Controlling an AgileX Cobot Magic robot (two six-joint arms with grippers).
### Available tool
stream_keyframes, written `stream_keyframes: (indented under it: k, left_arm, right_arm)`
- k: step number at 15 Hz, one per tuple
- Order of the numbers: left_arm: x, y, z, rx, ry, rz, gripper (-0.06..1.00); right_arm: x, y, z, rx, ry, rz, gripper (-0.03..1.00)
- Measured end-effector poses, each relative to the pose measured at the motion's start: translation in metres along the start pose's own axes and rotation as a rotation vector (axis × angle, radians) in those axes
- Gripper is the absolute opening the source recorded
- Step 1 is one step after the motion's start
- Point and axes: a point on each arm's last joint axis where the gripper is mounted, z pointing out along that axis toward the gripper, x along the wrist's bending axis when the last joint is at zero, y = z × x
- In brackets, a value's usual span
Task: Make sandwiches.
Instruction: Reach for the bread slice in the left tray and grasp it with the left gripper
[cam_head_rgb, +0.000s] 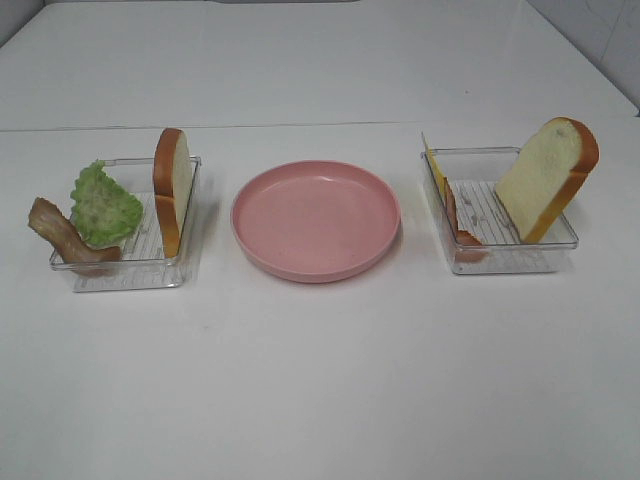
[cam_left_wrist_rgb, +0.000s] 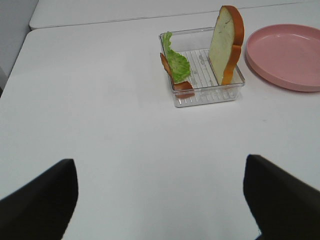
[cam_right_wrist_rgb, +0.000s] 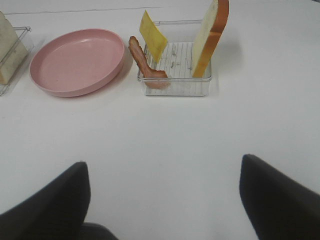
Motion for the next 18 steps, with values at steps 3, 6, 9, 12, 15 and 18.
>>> stream_keyframes:
  k: [3, 6, 9, 12, 15, 18]
  left_arm:
    - [0.000, 0.000, 0.000, 0.000, 0.000, 0.000, 0.85]
    - [0.000, 0.021, -0.007, -0.089, 0.003, 0.000, 0.85]
    - [0.003, 0.067, 0.019, -0.022, -0.003, -0.020, 0.85]
    - [0.006, 0.103, 0.053, 0.081, -0.003, -0.032, 0.85]
    - [0.010, 0.149, 0.119, 0.247, -0.021, -0.064, 0.85]
    - [0.011, 0.173, 0.188, 0.389, -0.060, -0.125, 0.85]
  right_arm:
    - [0.000, 0.000, 0.000, 0.000, 0.000, 0.000, 0.77]
    - [0.000, 0.000, 0.000, 0.000, 0.000, 0.000, 0.77]
    - [0.000, 0.000, 0.000, 0.000, 0.000, 0.000, 0.77]
    - [0.000, 0.000, 0.000, 0.000, 0.000, 0.000, 0.77]
    - [0.000, 0.000, 0.000, 0.000, 0.000, 0.000, 0.77]
    - [0.000, 0.000, 0.000, 0.000, 0.000, 0.000, 0.77]
